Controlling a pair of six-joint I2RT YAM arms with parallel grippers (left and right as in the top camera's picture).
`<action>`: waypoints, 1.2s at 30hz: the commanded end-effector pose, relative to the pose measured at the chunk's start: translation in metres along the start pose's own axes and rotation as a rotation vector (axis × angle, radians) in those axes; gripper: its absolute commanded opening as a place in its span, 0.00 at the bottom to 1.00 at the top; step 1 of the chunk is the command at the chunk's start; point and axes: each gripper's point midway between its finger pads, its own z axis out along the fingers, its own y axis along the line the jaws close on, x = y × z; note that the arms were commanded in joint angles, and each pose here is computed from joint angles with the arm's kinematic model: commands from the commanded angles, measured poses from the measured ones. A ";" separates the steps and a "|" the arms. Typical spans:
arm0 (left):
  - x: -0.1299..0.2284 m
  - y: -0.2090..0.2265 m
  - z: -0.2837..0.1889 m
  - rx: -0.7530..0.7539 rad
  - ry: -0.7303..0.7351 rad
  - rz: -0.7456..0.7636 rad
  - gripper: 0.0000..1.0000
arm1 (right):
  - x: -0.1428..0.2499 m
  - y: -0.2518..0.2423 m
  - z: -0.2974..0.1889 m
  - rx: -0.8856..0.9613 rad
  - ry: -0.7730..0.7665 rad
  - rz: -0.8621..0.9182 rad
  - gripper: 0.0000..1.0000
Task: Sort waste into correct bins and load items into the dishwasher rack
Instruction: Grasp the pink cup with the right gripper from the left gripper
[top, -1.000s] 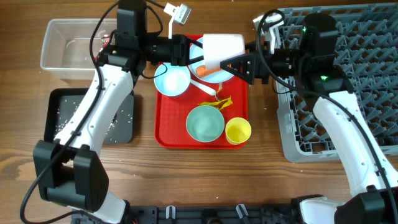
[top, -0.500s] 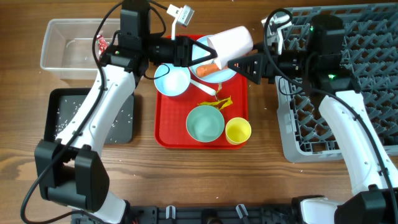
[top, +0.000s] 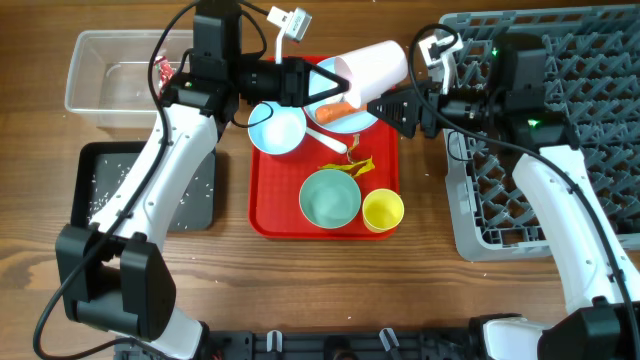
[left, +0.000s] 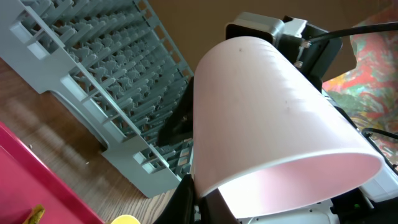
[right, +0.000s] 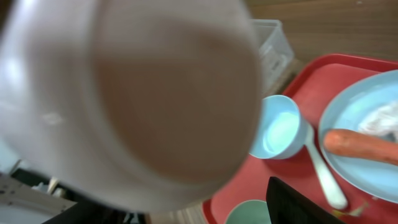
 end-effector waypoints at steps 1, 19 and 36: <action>0.002 -0.002 0.001 0.018 0.011 0.028 0.04 | -0.001 -0.024 -0.003 0.146 0.000 -0.012 0.72; 0.007 0.003 -0.002 0.007 0.019 0.002 0.04 | -0.047 -0.053 -0.058 0.180 -0.204 0.056 0.72; 0.004 0.008 -0.001 -0.026 0.005 0.001 0.04 | -0.028 -0.006 0.003 0.076 -0.089 -0.009 0.72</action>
